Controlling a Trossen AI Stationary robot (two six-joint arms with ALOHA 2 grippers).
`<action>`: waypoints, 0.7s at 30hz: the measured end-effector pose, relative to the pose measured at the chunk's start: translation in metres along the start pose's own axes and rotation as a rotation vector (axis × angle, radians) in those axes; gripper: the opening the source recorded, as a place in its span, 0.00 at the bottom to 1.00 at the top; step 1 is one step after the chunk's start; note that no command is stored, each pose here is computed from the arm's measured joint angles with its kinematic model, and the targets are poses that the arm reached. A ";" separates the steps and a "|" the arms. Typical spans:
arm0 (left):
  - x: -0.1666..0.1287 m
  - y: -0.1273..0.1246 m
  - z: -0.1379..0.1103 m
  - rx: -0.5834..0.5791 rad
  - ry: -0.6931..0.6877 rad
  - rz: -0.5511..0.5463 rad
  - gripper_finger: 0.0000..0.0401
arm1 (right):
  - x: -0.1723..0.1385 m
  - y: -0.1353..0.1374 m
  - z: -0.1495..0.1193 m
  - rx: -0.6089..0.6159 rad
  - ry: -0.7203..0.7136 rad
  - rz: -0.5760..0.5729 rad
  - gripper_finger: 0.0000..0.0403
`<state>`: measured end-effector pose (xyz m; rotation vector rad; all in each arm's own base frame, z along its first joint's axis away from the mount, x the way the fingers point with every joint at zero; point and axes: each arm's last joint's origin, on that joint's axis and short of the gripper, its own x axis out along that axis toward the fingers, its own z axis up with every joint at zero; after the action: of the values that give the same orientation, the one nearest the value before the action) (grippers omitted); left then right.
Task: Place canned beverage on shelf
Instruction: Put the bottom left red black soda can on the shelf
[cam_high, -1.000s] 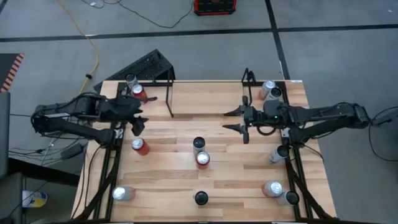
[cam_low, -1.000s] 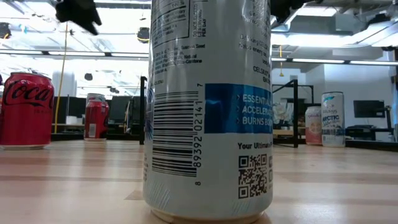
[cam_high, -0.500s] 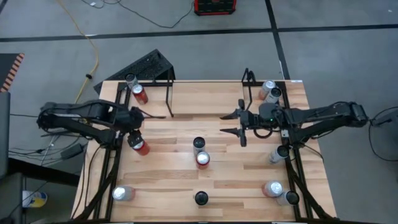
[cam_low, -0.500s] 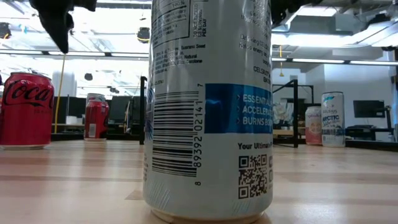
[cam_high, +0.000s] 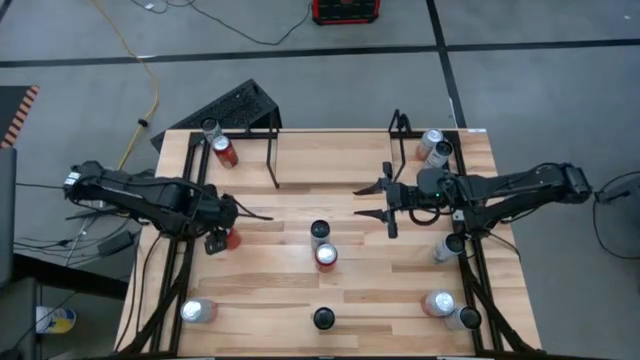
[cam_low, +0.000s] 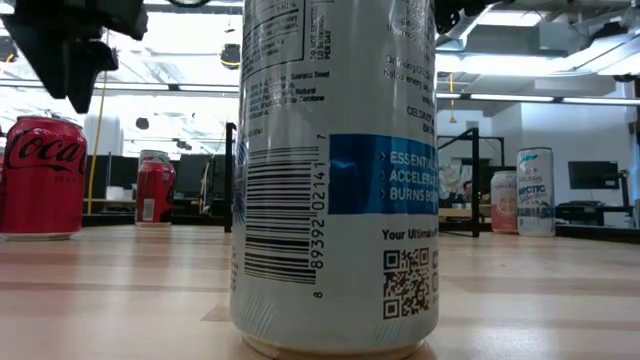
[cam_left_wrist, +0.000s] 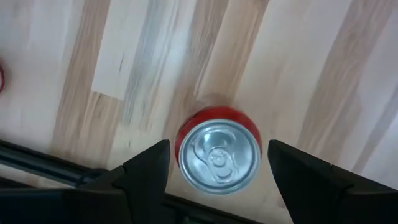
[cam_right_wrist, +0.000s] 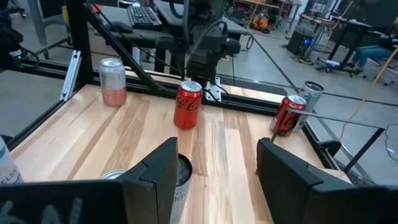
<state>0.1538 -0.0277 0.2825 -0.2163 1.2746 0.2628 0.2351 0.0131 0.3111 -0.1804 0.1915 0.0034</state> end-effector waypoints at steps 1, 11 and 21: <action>0.003 0.000 -0.001 0.008 0.009 0.006 0.65 | 0.000 0.000 0.000 0.000 0.000 0.000 0.51; 0.018 0.000 -0.009 0.057 0.064 0.014 0.65 | 0.000 0.000 0.000 0.001 0.001 -0.001 0.51; 0.024 -0.001 -0.011 0.086 0.076 -0.005 0.65 | 0.000 0.000 0.000 0.001 0.001 -0.002 0.51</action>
<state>0.1509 -0.0298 0.2562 -0.1568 1.3578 0.1966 0.2351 0.0128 0.3111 -0.1792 0.1920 0.0017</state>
